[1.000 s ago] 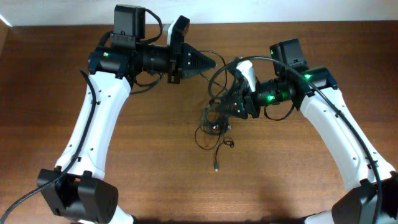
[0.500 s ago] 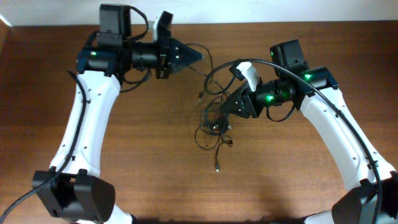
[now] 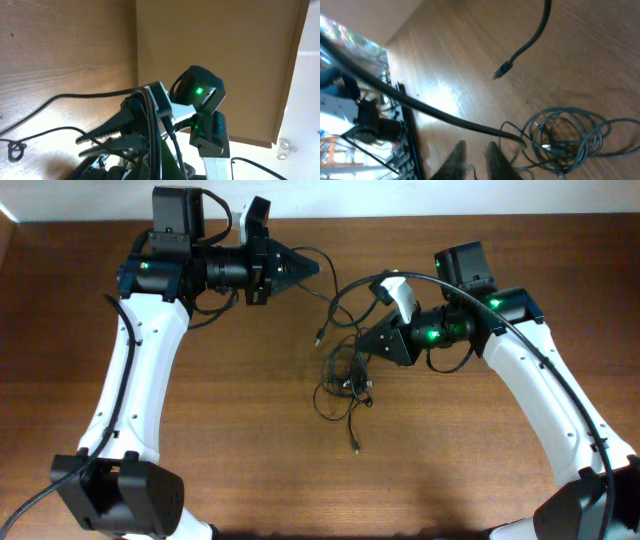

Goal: Untangle cables

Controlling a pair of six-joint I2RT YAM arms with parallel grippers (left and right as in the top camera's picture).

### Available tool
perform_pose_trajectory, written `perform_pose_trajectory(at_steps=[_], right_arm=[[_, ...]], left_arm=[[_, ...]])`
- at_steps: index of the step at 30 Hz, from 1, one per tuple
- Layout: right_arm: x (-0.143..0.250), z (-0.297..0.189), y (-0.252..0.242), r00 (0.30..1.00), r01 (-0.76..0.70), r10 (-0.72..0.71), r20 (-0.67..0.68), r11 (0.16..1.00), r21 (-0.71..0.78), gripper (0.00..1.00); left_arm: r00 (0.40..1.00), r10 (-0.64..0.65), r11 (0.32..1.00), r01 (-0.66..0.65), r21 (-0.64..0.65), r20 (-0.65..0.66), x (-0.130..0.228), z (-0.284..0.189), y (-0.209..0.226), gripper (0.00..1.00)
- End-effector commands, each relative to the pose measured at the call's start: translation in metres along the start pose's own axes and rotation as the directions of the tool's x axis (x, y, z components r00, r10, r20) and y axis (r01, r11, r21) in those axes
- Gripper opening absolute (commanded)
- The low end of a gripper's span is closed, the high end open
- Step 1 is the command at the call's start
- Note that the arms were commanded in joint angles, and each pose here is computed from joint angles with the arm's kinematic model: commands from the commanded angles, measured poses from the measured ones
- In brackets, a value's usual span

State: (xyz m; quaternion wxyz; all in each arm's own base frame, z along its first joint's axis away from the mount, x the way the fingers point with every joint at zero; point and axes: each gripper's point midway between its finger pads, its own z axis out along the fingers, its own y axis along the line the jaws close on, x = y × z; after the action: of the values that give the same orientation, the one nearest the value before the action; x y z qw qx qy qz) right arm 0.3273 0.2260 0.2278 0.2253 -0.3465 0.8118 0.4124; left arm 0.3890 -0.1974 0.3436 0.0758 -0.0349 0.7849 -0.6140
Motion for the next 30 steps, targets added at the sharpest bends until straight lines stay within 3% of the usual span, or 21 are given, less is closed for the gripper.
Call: perform_pose_trajectory(at_steps=[1,3,11,18,23,26,30], right_arm=[[0.000,-0.002,-0.006,1.000,-0.028,0.028,0.000,0.999,0.042,0.64],[-0.001,-0.002,-0.009,1.000,-0.022,0.022,0.001,0.998,0.058,0.72],[-0.010,0.000,-0.010,0.999,0.021,-0.022,0.025,0.997,0.070,0.72],[-0.013,0.012,0.004,0.997,0.071,-0.071,0.018,0.997,0.041,0.69],[-0.013,0.013,0.005,0.997,0.071,-0.072,0.014,0.997,0.041,0.34],[-0.012,0.013,0.005,0.998,0.068,-0.069,0.013,0.997,0.041,0.06],[-0.010,0.013,0.009,0.999,0.053,-0.053,0.009,0.998,0.016,0.04]], left_arm=[[0.999,0.037,0.999,-0.037,0.018,0.005,0.006,-0.006,-0.016,0.00],[0.999,0.037,0.999,-0.037,0.018,0.004,0.006,-0.006,-0.016,0.00],[0.995,0.044,0.995,-0.036,0.091,-0.088,0.025,0.001,-0.030,0.00],[0.995,0.044,0.995,-0.035,0.089,-0.093,0.026,0.003,-0.031,0.00],[0.995,0.043,0.996,-0.036,0.084,-0.087,0.025,0.003,-0.030,0.00],[0.996,0.043,0.996,-0.037,0.076,-0.079,0.023,0.003,-0.028,0.00],[0.998,0.042,0.998,-0.039,0.051,-0.055,0.019,0.004,-0.024,0.00]])
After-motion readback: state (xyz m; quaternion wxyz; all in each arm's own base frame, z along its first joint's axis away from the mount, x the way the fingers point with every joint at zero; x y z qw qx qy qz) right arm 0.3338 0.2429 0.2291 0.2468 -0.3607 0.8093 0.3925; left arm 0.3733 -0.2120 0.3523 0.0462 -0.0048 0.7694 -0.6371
